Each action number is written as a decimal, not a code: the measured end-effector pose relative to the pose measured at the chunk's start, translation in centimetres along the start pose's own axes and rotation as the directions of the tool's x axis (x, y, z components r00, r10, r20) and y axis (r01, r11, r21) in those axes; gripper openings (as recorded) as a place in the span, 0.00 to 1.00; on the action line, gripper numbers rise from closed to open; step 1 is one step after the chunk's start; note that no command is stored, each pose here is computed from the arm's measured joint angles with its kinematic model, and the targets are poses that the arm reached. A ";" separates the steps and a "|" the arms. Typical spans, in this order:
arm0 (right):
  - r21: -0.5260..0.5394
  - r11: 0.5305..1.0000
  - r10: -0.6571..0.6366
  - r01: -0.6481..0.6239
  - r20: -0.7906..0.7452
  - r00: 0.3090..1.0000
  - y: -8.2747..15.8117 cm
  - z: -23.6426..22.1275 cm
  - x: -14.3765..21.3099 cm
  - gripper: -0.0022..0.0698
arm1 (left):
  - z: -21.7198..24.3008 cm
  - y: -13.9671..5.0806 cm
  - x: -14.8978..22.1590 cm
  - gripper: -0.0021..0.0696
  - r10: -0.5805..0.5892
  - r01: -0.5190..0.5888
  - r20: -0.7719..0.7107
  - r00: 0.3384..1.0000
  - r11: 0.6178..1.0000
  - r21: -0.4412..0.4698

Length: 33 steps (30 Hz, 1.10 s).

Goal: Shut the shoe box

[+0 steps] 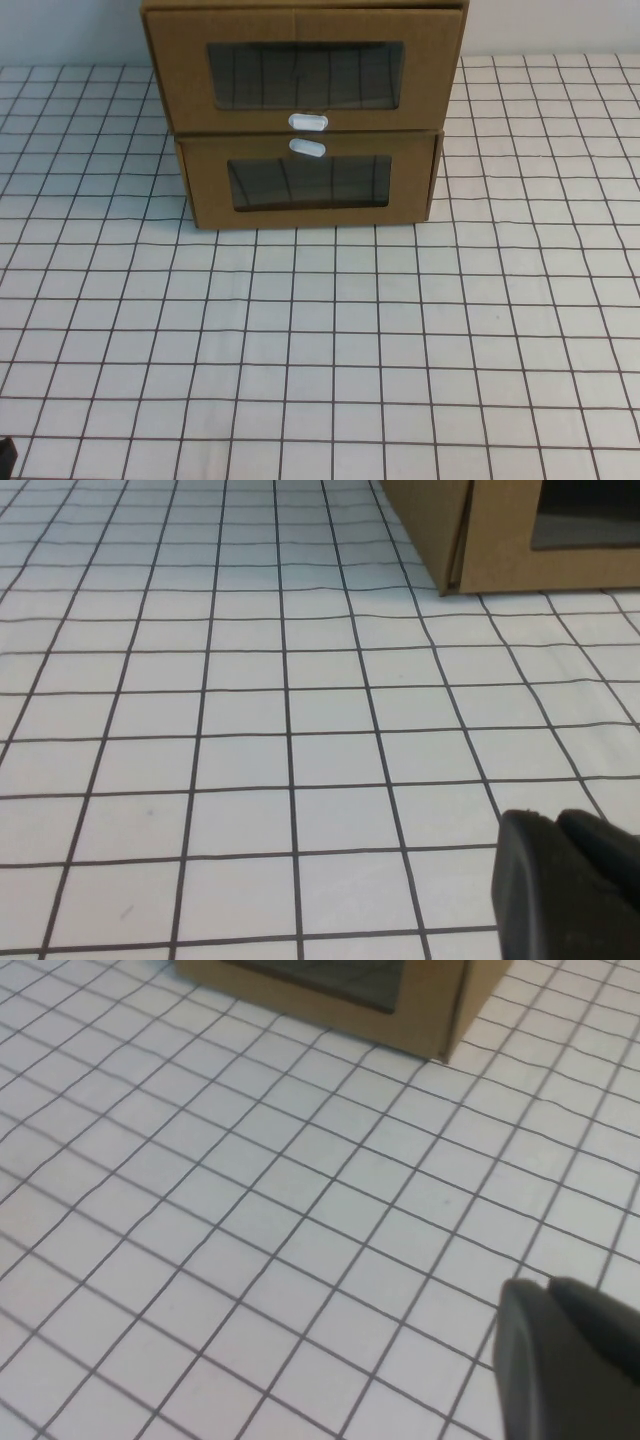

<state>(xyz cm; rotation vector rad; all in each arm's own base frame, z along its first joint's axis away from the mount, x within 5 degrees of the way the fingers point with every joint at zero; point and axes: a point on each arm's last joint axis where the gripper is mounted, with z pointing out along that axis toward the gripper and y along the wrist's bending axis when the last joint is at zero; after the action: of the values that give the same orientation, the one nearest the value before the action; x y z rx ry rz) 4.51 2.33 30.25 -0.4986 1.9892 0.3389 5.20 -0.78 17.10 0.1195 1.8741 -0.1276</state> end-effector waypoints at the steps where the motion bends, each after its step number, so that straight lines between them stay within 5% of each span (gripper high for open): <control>1: 0.023 0.999 0.024 -0.024 0.000 1.000 -0.1 0.0 0.0 0.01 | 0.0 0.0 0.0 0.02 0.000 0.000 0.000 1.000 1.000 0.000; 11: 0.282 0.938 0.190 -0.200 0.061 0.980 -1.5 -0.3 -0.1 0.01 | 0.0 0.0 0.0 0.02 0.000 0.000 0.000 1.000 1.000 0.000; 22: 0.305 0.936 0.095 -0.175 0.262 0.960 -2.1 0.5 -1.0 0.01 | 0.0 0.0 0.0 0.02 0.000 0.000 0.002 1.000 1.000 0.000; 33: 0.311 0.945 -0.008 -0.104 0.338 0.941 -2.6 4.7 4.5 0.01 | 0.0 0.0 0.0 0.02 0.000 0.000 0.000 1.000 1.000 0.000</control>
<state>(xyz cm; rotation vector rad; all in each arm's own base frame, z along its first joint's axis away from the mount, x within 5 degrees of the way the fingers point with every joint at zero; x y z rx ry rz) 7.63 1.30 24.05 -0.1652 1.6804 0.1092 5.19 -0.78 17.09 0.1194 1.8739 -0.1276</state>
